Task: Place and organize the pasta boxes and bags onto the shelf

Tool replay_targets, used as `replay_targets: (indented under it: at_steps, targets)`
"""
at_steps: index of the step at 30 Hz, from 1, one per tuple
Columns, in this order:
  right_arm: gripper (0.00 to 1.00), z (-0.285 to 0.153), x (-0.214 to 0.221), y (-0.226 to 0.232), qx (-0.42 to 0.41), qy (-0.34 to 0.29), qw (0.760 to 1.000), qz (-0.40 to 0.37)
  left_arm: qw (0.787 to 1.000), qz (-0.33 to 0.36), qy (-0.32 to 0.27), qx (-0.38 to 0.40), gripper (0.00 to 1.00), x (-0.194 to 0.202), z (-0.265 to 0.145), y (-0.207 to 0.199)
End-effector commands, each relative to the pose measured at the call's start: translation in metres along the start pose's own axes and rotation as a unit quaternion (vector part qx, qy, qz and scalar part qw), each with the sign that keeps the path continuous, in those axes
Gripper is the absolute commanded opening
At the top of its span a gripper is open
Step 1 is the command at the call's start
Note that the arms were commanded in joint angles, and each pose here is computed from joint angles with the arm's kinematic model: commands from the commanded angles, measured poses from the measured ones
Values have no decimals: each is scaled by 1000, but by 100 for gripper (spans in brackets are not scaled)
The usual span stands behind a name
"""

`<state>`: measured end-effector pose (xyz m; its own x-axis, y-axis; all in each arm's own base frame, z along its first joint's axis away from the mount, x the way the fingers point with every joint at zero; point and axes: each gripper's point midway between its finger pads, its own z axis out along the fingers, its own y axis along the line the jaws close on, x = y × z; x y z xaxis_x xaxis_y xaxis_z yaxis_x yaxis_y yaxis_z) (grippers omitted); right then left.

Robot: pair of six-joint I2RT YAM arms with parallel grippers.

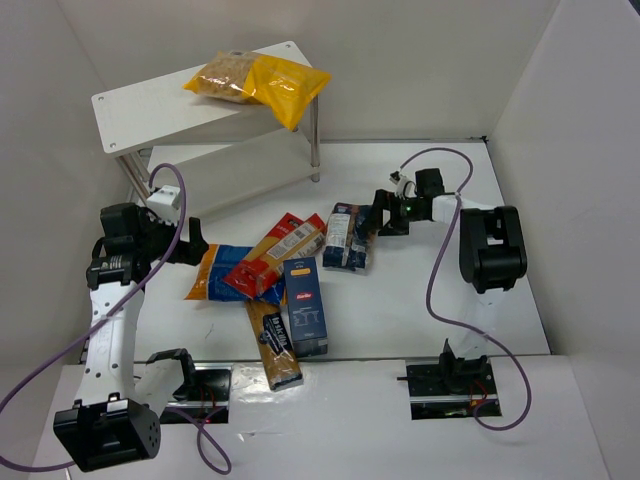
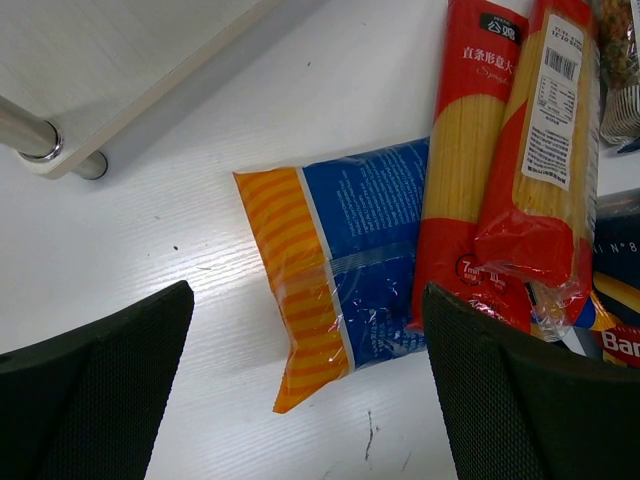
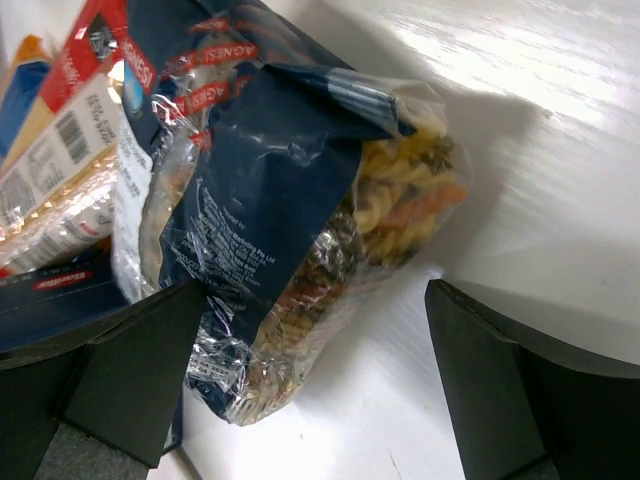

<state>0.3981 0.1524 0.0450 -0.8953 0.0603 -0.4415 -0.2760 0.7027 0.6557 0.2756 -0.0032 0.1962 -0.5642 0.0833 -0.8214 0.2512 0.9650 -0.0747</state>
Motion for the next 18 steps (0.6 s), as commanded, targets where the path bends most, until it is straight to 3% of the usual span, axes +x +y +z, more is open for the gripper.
replay_targets:
  at_steps: [1,10,16,18]
  targets:
    - [100,6,-23,4,-24,-24,999,-8,1000,13,-16,-6,100,-10,-1,4]
    - [100,22,-23,17,-114,-2,993,10,1000,8,-15,-10,100,-10,-1,5]
    - [100,38,-19,36,-133,15,990,-45,1000,8,-15,-10,100,-11,1,6]
    - [90,40,-17,53,-158,27,985,-68,1000,8,-15,-10,100,-11,1,6]
